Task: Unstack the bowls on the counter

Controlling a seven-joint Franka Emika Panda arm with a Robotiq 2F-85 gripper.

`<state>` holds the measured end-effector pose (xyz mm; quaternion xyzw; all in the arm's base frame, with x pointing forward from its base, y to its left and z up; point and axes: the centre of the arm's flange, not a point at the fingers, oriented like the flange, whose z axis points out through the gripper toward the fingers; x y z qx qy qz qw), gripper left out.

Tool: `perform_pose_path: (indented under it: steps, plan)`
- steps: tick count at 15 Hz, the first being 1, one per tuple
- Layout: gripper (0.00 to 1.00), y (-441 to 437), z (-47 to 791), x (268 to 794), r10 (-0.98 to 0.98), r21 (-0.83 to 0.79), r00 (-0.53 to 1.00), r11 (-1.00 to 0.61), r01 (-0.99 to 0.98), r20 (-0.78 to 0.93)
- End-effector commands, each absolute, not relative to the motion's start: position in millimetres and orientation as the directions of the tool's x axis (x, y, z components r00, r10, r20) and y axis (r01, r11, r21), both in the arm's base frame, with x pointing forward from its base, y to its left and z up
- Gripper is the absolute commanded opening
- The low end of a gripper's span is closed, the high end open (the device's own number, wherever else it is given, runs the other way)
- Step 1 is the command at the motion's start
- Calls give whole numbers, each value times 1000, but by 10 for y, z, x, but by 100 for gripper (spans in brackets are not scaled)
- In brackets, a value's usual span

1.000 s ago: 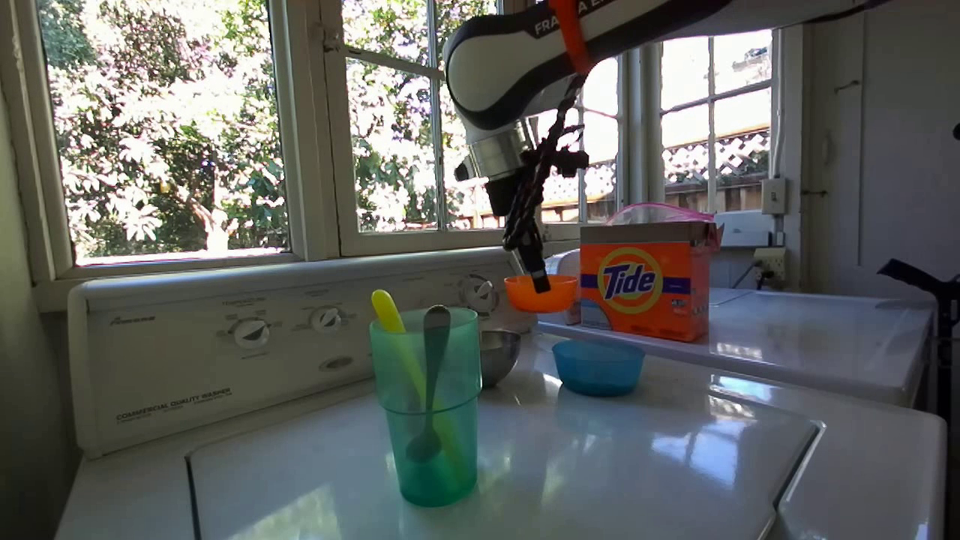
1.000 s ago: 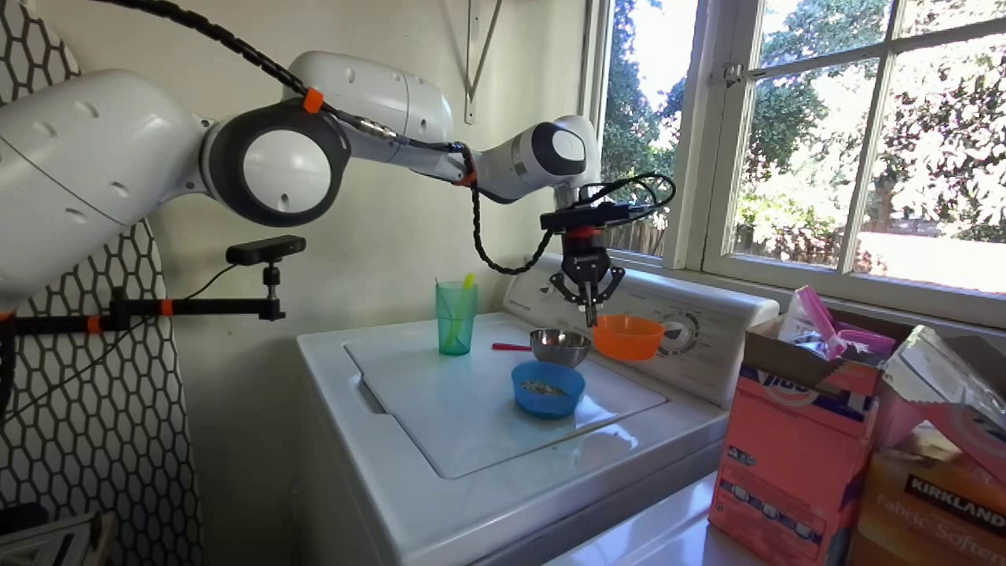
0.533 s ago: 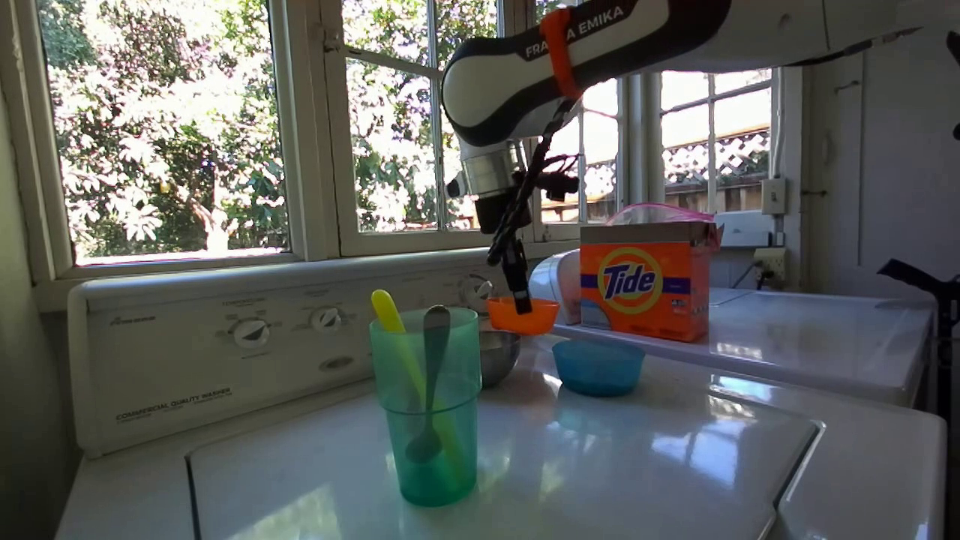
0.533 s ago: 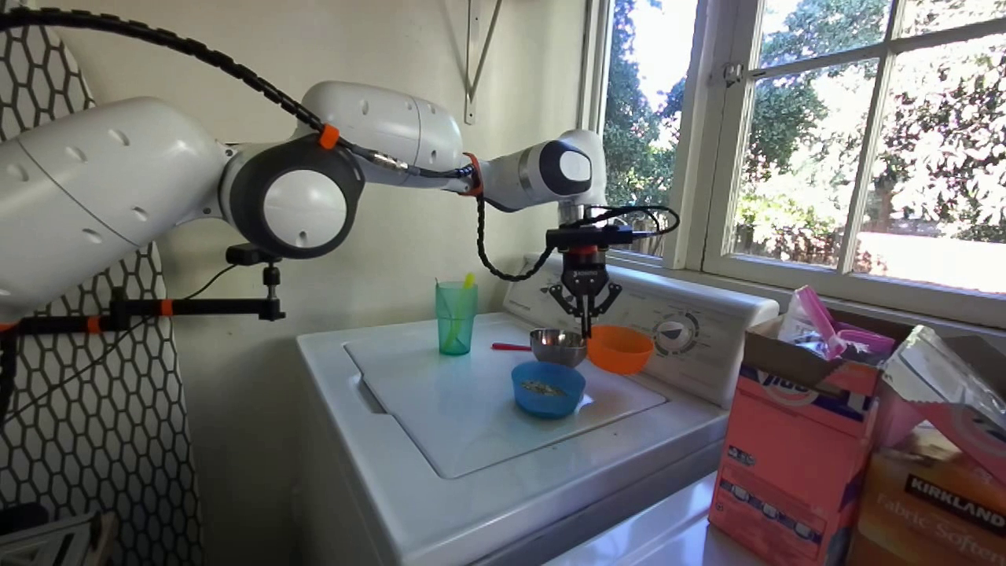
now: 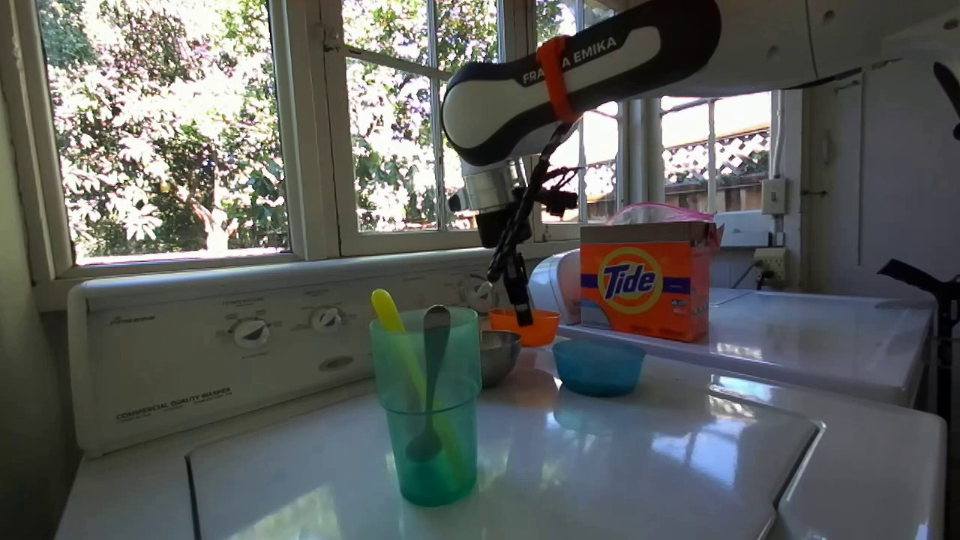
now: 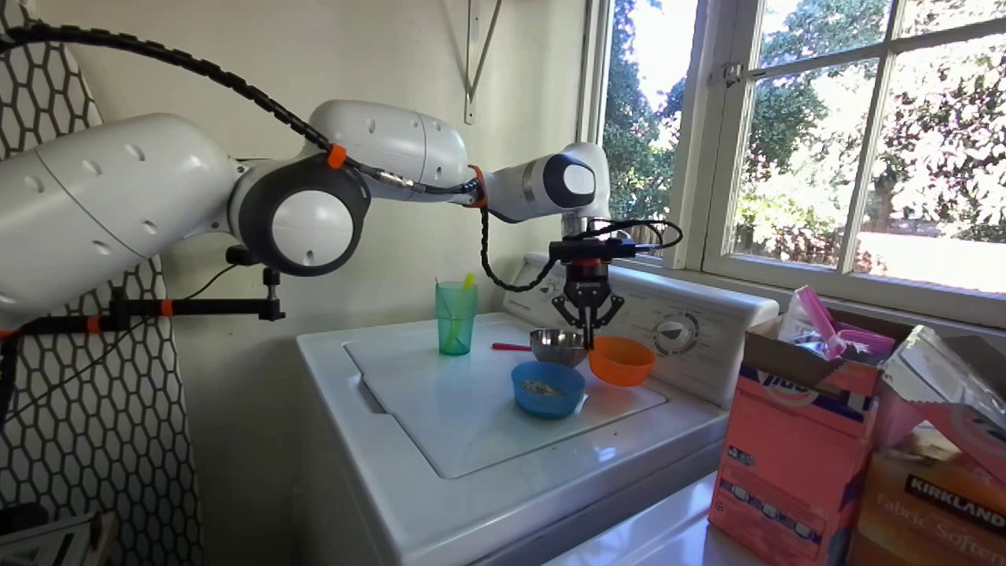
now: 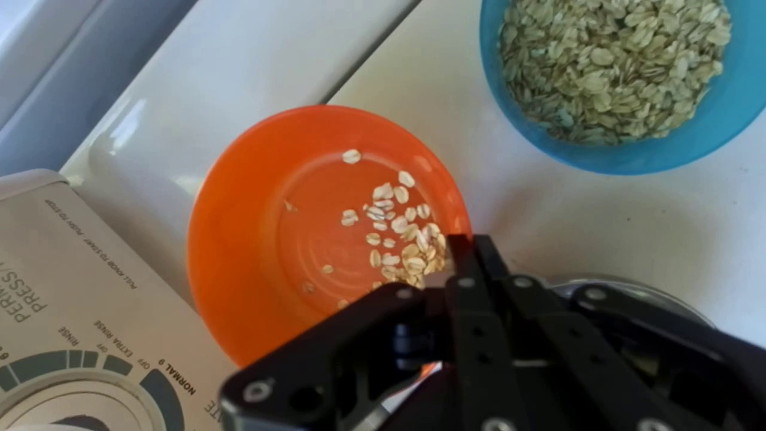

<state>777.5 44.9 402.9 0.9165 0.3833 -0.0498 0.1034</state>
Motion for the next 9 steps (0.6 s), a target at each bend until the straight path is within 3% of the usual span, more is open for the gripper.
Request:
perform_pose_path:
  steps: [1,6,9]
  plan:
    - [1,447,4036,8111,680,136,704,-692,709,-207]
    - [1,439,4006,8118,686,124,699,-690,713,-201]
    - [36,437,4003,8121,686,123,699,-691,713,-200]
